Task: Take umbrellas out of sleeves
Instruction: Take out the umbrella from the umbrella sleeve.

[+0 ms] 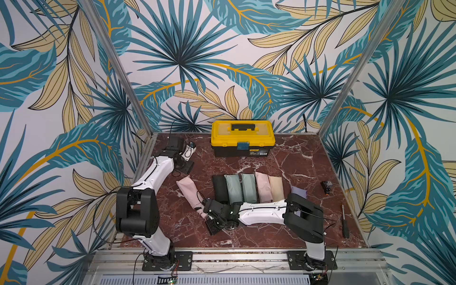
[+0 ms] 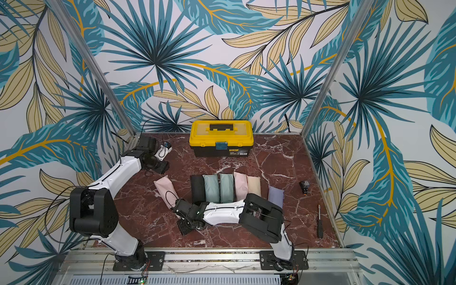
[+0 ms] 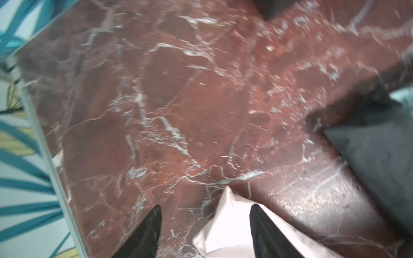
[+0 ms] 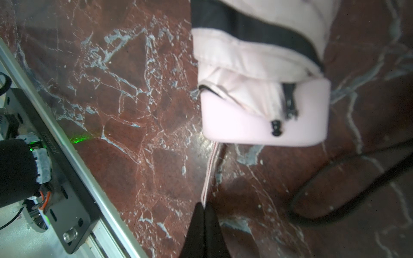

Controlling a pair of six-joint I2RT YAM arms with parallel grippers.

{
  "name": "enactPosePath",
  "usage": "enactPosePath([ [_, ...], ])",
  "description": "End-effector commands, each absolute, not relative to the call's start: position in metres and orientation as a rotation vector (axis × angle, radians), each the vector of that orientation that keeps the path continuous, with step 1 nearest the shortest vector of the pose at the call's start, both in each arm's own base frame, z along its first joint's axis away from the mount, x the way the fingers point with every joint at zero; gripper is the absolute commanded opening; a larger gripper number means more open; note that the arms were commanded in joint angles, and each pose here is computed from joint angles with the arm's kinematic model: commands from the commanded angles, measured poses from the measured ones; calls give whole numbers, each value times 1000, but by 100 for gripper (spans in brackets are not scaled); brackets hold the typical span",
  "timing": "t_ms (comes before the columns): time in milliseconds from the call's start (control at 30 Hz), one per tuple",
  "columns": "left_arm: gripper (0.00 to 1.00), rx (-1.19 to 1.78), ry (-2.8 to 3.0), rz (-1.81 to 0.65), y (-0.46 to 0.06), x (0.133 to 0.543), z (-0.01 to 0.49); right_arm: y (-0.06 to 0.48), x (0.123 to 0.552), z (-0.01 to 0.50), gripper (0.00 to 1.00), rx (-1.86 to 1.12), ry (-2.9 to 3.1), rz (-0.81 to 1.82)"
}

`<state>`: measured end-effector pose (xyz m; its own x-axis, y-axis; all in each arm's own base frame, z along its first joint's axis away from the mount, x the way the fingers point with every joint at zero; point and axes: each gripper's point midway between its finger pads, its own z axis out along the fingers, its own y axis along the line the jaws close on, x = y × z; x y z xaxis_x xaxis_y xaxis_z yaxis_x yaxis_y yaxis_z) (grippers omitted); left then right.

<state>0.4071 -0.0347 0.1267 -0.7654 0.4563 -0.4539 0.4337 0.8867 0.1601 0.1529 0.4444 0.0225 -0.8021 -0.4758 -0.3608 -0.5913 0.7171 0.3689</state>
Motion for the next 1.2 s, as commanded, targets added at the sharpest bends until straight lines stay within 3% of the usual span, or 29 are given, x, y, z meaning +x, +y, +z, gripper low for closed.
enactPosePath([
  [0, 64, 701, 2616, 56, -32, 394, 116, 431, 144, 22, 0, -895, 2707, 666],
  [467, 64, 424, 2875, -124, -46, 380, 74, 435, 145, 14, 0, -877, 2718, 675],
  [633, 49, 314, 2977, -58, -37, 385, 57, 436, 146, 13, 0, -866, 2720, 674],
  [767, 46, 305, 2994, -74, -38, 383, 52, 435, 146, 13, 0, -858, 2722, 670],
  [1033, 18, 301, 2981, -91, -39, 385, 56, 435, 145, 11, 0, -854, 2725, 673],
  [1167, 9, 300, 2968, -67, -37, 389, 60, 436, 146, 12, 0, -852, 2724, 674],
])
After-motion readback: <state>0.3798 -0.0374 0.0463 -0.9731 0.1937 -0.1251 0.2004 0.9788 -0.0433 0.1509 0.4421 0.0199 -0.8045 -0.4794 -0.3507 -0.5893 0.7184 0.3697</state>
